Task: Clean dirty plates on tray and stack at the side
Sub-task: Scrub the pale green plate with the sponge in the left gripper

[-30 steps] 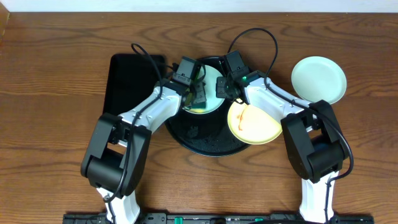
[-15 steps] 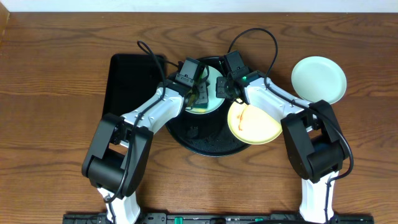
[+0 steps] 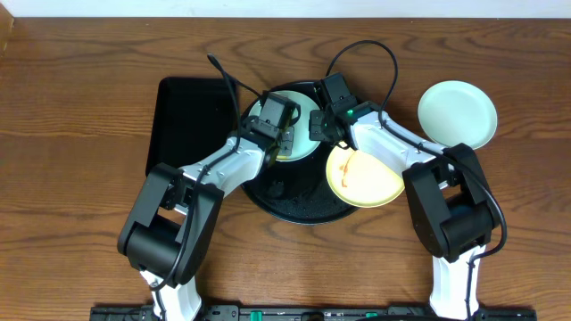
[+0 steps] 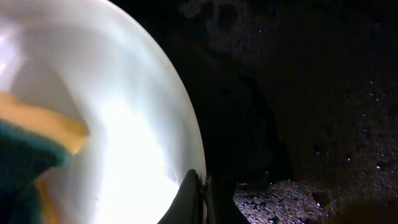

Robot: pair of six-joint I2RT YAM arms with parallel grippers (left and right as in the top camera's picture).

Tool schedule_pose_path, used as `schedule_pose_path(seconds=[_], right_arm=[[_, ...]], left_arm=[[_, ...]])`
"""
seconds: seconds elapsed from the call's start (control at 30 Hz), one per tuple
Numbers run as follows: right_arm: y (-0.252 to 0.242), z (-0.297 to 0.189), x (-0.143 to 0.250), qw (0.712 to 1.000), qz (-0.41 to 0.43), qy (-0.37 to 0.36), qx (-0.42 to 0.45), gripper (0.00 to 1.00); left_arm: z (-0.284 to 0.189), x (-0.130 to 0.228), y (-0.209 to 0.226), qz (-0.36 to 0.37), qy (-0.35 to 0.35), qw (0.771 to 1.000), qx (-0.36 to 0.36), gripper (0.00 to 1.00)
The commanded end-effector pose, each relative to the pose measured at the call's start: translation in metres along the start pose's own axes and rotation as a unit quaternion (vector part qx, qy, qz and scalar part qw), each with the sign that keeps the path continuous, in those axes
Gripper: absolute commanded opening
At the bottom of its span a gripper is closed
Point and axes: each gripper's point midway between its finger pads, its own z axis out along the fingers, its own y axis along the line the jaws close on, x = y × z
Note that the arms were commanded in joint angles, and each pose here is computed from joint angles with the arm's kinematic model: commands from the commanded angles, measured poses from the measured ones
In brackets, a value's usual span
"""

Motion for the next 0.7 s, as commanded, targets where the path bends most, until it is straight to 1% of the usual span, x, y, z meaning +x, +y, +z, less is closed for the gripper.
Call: schedule_pose_path(seconds=[0.0,0.1,0.17,0.3,0.4,0.53,0.6,0.67], right_arm=[[-0.005,0.008,0.011,1.0,-0.021,0.017,0.016,0.01],[-0.006,0.008,0.011,0.999,-0.028,0.018,0.016,0.0],[-0.006,0.008,0.012,0.999,-0.032,0.018,0.017,0.01],[-0.006,0.008,0.011,0.999,-0.032,0.017,0.018,0.01],[-0.006,0.008,0.011,0.999,-0.039,0.017,0.018,0.01],[-0.007,0.002,0.004,0.998,-0.055,0.002,0.024,0.01],[-0.003,-0.008,-0.006,0.997,-0.064,-0.018,0.025,0.01],[0.006,-0.02,-0.017,0.996,-0.08,-0.043,0.018,0.01]], left_arm=[[0.006,0.002,0.068,0.018,-0.012,0.989,-0.144,0.08],[-0.001,-0.017,0.085,0.003,-0.054,0.98,-0.194,0.08],[-0.005,-0.031,0.091,-0.004,-0.08,0.973,-0.215,0.08],[-0.013,-0.054,0.089,-0.001,-0.118,0.97,-0.213,0.08],[-0.027,-0.075,0.088,-0.016,-0.153,0.966,-0.206,0.08],[-0.066,-0.103,0.09,-0.054,-0.2,0.959,-0.194,0.08],[-0.096,-0.116,0.094,-0.095,-0.229,0.951,-0.182,0.08],[-0.121,-0.121,0.101,-0.142,-0.246,0.944,-0.17,0.08]])
